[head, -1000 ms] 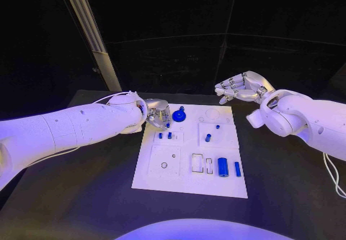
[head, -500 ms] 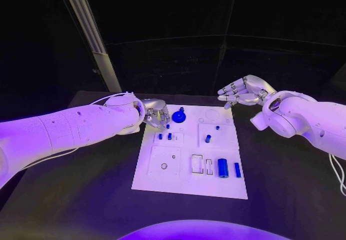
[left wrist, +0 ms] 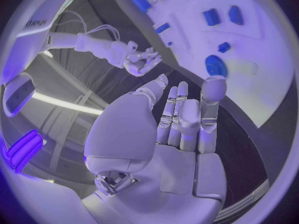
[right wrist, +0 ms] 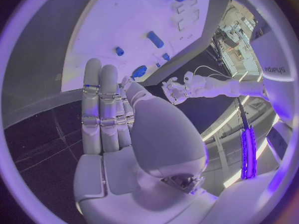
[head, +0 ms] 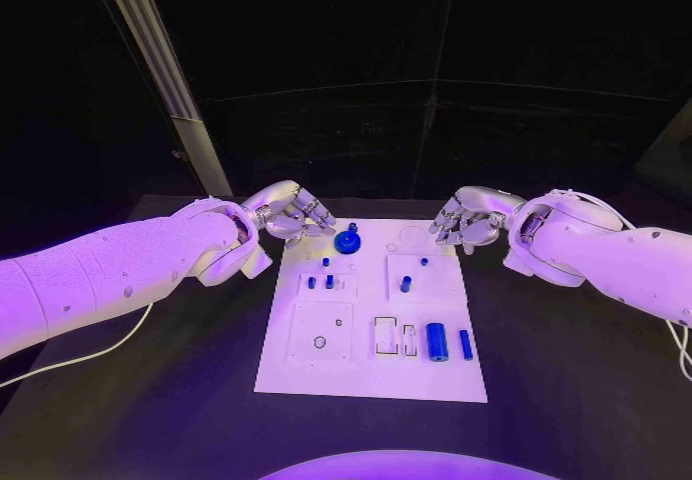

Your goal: Assemble the parts on the task board

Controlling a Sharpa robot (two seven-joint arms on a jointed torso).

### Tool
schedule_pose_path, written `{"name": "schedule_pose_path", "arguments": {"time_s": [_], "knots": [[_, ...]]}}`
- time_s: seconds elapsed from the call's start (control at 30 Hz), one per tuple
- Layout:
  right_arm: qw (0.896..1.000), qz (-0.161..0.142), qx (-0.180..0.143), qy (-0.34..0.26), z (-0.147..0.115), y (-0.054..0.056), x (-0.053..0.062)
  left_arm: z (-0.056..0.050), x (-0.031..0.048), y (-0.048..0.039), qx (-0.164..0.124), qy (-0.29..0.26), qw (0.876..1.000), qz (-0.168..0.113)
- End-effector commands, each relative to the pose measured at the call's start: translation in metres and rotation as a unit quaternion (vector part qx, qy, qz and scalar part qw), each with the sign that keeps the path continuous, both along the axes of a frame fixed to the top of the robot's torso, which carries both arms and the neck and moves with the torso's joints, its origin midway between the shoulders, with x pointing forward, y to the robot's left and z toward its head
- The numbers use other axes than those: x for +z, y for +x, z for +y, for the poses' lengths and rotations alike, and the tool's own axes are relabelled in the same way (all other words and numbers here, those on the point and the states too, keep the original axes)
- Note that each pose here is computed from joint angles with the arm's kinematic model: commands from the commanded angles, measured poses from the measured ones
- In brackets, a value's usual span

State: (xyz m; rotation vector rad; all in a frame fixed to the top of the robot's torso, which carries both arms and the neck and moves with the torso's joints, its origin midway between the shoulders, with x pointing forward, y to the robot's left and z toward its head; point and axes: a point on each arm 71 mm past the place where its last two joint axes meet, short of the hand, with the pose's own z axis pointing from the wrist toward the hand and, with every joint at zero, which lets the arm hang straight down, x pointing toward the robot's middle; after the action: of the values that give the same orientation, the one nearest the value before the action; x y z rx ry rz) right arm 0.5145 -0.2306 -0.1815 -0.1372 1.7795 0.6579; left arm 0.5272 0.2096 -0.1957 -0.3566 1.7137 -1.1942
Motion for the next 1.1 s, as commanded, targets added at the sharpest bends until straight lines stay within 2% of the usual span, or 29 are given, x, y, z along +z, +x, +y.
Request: {"name": "schedule_pose_path", "arguments": {"time_s": [0.03,0.17,0.33,0.53,1.1], "knots": [[0.994,-0.067,0.007,-0.081,0.003,-0.004,-0.001,0.005,0.0145,-0.0018,0.061,-0.23,0.971,0.03],[0.992,-0.078,0.017,-0.1,0.01,-0.008,-0.008,0.006,0.0153,-0.008,0.076,-0.284,0.954,0.055],[0.99,-0.079,0.026,-0.111,0.017,-0.011,-0.015,0.008,0.0146,-0.0121,0.084,-0.308,0.945,0.072],[0.992,-0.058,0.037,-0.107,0.023,-0.012,-0.022,0.009,0.0139,-0.0141,0.09,-0.315,0.941,0.08],[0.991,-0.029,0.054,-0.123,0.036,-0.011,-0.037,0.009,0.0122,-0.0158,0.092,-0.315,0.94,0.092]]}}
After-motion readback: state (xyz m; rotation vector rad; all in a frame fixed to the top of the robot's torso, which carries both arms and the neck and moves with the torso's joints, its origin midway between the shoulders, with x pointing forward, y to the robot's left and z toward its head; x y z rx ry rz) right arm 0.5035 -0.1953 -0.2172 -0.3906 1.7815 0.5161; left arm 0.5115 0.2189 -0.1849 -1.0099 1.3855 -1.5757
